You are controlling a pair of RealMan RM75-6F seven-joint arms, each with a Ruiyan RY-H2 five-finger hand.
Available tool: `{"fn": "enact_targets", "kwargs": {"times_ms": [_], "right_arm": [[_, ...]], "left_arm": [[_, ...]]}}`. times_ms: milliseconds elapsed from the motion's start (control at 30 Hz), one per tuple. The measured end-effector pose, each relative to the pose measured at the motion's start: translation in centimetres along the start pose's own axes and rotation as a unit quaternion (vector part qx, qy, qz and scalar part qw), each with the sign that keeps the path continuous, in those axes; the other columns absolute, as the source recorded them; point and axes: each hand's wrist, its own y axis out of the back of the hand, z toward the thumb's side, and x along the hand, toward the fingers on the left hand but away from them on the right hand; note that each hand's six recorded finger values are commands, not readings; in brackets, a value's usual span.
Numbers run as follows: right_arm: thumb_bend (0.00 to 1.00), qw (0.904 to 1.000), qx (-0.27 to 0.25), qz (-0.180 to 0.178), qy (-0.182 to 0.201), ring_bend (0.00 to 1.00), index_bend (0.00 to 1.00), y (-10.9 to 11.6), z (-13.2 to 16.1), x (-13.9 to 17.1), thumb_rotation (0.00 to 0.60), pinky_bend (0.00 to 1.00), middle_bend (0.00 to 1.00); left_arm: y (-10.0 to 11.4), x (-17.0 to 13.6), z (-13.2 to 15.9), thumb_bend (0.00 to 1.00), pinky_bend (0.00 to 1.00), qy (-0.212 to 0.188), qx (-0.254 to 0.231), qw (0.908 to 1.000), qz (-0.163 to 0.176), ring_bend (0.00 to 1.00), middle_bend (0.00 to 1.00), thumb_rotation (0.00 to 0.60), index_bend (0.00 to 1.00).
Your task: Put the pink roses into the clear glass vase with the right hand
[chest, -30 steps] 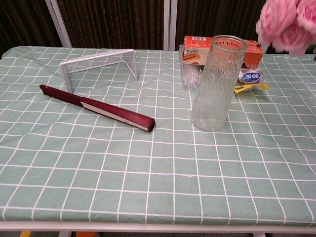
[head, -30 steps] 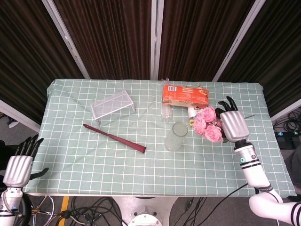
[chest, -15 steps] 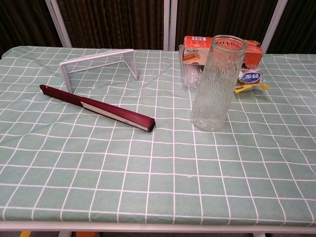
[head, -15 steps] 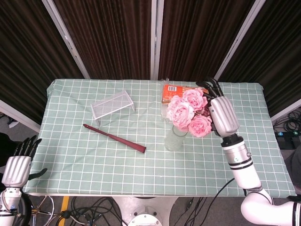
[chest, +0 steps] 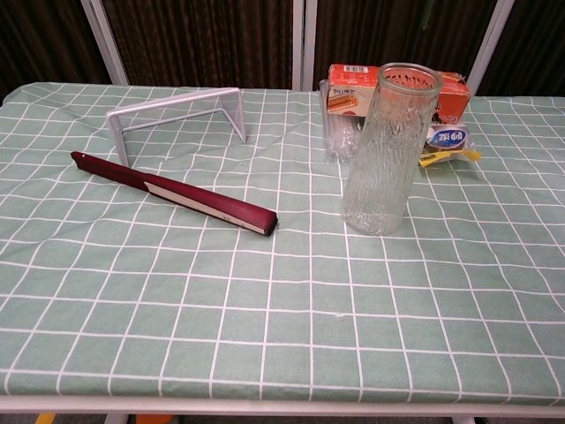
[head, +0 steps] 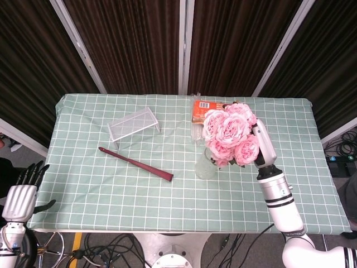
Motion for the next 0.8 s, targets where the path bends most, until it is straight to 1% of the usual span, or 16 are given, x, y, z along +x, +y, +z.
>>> {"fn": "enact_targets", "kwargs": {"times_ms": [67, 300, 400, 567, 800], "right_arm": [[0.17, 0.9998, -0.014, -0.004, -0.010, 0.16, 0.52, 0.2, -0.4, 0.0, 0.600, 0.03, 0.44], [0.17, 0.9987, -0.034, -0.015, -0.035, 0.16, 0.52, 0.3, -1.9, 0.1, 0.600, 0.03, 0.44], [0.17, 0.9974, -0.050, -0.020, -0.048, 0.16, 0.52, 0.4, -2.5, 0.0, 0.600, 0.03, 0.44], [0.17, 0.9946, -0.078, -0.029, -0.062, 0.16, 0.52, 0.4, -3.0, -0.1, 0.600, 0.03, 0.44], [0.16, 0.9921, -0.089, -0.038, -0.081, 0.16, 0.52, 0.7, -4.4, -0.2, 0.600, 0.03, 0.44]], "left_arm": [[0.0, 0.0, 0.0, 0.00, 0.13, 0.000, 0.000, 1.0000, 0.001, 0.00, 0.00, 0.600, 0.09], [-0.1, -0.1, 0.0, 0.00, 0.13, 0.000, -0.001, 1.0000, -0.004, 0.00, 0.00, 0.600, 0.09], [-0.3, -0.1, -0.1, 0.00, 0.13, -0.001, 0.002, 1.0000, -0.008, 0.00, 0.00, 0.600, 0.09], [-0.2, -0.1, -0.1, 0.00, 0.13, -0.001, -0.001, 1.0000, -0.006, 0.00, 0.00, 0.600, 0.09], [-0.3, -0.1, -0.1, 0.00, 0.13, -0.002, -0.002, 1.0000, -0.007, 0.00, 0.00, 0.600, 0.09]]}}
